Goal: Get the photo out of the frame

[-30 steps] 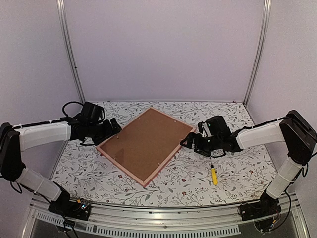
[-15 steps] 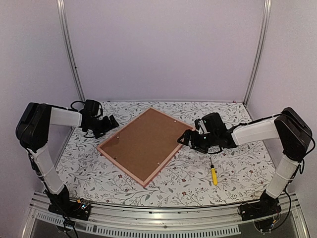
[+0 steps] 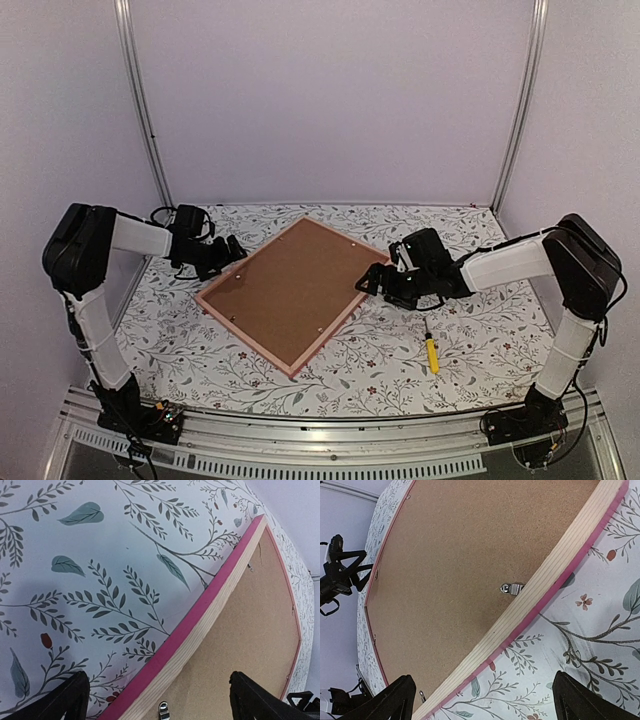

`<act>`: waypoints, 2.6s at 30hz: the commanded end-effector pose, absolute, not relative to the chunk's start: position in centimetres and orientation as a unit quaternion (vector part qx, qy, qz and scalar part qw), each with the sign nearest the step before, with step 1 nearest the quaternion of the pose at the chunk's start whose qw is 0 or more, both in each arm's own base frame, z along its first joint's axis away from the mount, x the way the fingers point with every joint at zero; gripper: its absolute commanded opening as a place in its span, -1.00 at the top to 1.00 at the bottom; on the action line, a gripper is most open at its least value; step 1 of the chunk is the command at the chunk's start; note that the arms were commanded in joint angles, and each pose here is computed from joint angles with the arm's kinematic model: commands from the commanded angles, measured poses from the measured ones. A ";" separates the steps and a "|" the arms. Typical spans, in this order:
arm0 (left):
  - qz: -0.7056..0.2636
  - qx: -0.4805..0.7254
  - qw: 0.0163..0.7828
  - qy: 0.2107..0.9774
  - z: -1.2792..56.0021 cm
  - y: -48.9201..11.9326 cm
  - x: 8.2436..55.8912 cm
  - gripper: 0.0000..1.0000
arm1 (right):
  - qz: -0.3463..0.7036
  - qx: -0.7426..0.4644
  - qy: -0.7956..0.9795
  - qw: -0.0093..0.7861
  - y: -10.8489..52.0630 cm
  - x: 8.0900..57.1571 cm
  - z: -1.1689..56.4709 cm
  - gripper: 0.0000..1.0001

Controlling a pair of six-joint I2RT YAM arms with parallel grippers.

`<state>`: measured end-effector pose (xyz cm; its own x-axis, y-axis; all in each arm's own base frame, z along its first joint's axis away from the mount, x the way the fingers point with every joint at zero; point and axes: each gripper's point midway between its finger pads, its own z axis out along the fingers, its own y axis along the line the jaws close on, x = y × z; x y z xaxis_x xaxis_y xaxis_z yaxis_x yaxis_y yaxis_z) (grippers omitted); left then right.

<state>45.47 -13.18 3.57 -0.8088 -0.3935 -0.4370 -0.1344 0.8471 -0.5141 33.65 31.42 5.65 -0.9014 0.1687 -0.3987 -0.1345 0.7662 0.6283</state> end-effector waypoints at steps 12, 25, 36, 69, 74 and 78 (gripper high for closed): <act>-0.249 -0.123 0.255 0.926 1.9 -15.8 44.1 -0.99 | 0.334 -0.001 0.916 0.221 32.3 34.4 4.9 -0.98; -0.257 -0.075 0.227 0.936 2.1 -22.2 36.9 -0.99 | 0.308 -0.006 0.924 0.227 32.0 36.0 4.2 -0.98; -0.282 -0.038 0.207 0.936 2.5 -27.2 30.9 -0.99 | 0.281 0.002 0.931 0.232 29.8 36.9 3.8 -0.98; -0.248 -0.049 0.274 0.928 7.4 -23.3 30.1 -0.99 | 0.155 -0.011 0.952 0.265 26.7 38.9 7.7 -0.98; -0.263 -0.033 0.300 0.916 9.7 -23.5 31.6 -0.99 | 0.130 -0.005 0.956 0.263 24.3 36.8 8.8 -0.98; -0.289 -0.013 0.319 0.903 11.7 -24.7 32.5 -0.99 | 0.110 0.010 0.965 0.239 22.0 33.7 8.1 -0.98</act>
